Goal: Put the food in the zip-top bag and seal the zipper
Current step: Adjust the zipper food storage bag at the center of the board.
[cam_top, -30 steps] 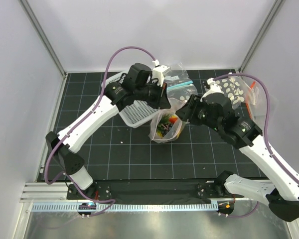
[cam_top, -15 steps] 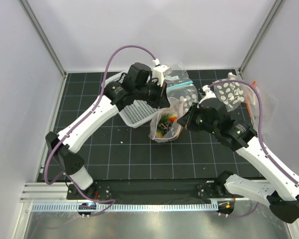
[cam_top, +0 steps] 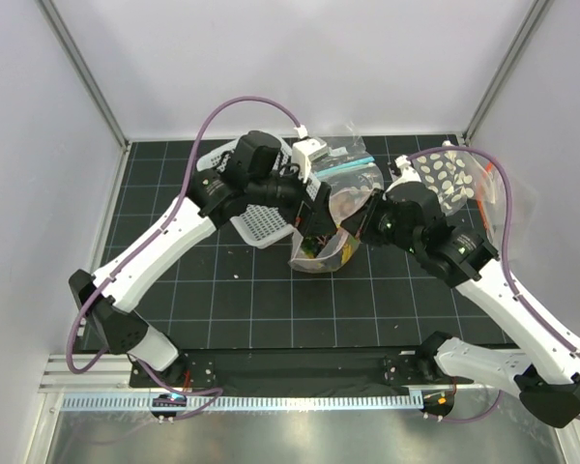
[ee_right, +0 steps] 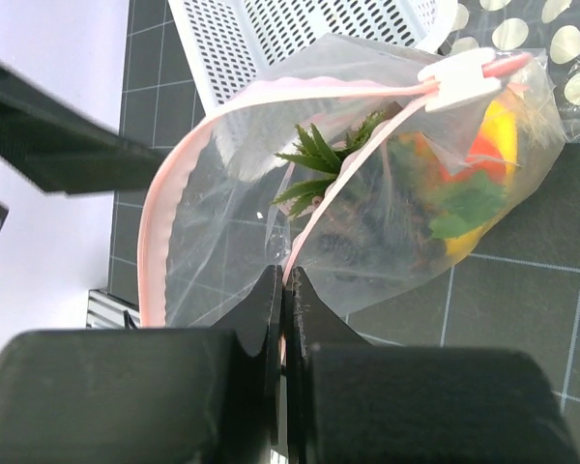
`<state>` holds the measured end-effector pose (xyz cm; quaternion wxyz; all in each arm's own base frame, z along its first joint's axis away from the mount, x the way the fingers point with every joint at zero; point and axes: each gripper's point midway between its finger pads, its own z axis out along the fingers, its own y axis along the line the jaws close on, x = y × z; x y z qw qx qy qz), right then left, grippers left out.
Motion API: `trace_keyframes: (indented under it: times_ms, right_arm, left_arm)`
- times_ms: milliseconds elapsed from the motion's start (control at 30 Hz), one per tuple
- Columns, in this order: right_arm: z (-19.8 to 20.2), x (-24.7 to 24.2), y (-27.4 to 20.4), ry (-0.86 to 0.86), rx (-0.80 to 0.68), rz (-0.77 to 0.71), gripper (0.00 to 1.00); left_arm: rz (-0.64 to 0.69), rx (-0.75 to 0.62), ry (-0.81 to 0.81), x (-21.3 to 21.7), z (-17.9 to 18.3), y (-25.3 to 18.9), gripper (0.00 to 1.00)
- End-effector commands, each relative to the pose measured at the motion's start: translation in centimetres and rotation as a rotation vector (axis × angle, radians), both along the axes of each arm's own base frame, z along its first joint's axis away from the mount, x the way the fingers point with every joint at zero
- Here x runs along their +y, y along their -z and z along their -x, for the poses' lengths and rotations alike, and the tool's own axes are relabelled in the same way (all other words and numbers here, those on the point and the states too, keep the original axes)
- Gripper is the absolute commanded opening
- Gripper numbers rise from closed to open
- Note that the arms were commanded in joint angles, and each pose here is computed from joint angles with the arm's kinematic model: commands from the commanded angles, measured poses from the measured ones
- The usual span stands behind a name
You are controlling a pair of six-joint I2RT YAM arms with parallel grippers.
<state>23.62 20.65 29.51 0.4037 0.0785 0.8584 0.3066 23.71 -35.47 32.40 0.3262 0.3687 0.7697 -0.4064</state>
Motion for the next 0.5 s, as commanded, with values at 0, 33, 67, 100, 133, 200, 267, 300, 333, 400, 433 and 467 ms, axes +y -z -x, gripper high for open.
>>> trace_keyframes:
  times_ms: [0,33,67,100,133,200,267,300,333,400,433,467]
  right_arm:
    - [-1.4,0.6,-3.1,0.04,-0.081,-0.079,0.01]
    - [-1.5,0.7,-3.0,0.042,-0.08,-0.081,0.01]
    - [-1.5,0.7,-3.2,0.044,-0.084,-0.086,0.01]
    - [-1.7,0.8,-3.3,0.046,-0.087,-0.09,0.01]
    - [-1.8,0.8,-3.2,0.048,-0.085,-0.088,0.01]
    - [-1.9,0.9,-3.4,0.049,-0.088,-0.091,0.01]
    - [-2.1,1.0,-3.5,0.054,-0.09,-0.095,0.01]
    - [-2.2,1.0,-3.6,0.056,-0.09,-0.097,0.01]
    - [-2.3,1.1,-3.9,0.058,-0.094,-0.103,0.01]
    - [-2.4,1.1,-4.4,0.062,-0.1,-0.11,0.01]
    - [-2.5,1.1,-4.5,0.066,-0.1,-0.11,0.01]
    - [-2.6,1.2,-4.5,0.068,-0.099,-0.11,0.01]
  left_arm:
    - [0.032,-0.058,0.076,0.0,1.5,-1.0,1.0]
    - [0.028,-0.062,0.089,-0.1,1.8,-0.8,1.0]
    - [0.029,-0.07,0.105,-0.3,2.2,-0.9,1.0]
    - [0.023,-0.075,0.114,-0.4,2.4,-0.7,1.0]
    - [0.007,-0.098,0.121,-0.5,2.5,-0.4,1.0]
    - [-0.017,-0.124,0.124,-0.7,2.6,-0.1,1.0]
    - [-0.077,-0.147,0.128,-0.9,2.8,0.9,1.0]
    - [-0.087,-0.165,0.118,-1.0,2.7,0.6,1.0]
    - [-0.106,-0.174,0.117,-1.1,2.9,1.0,1.0]
    - [-0.136,-0.208,0.085,-1.1,2.5,1.0,1.0]
    - [-0.146,-0.218,0.079,-1.2,2.4,1.1,1.0]
    - [-0.164,-0.231,0.057,-1.0,2.1,1.2,1.0]
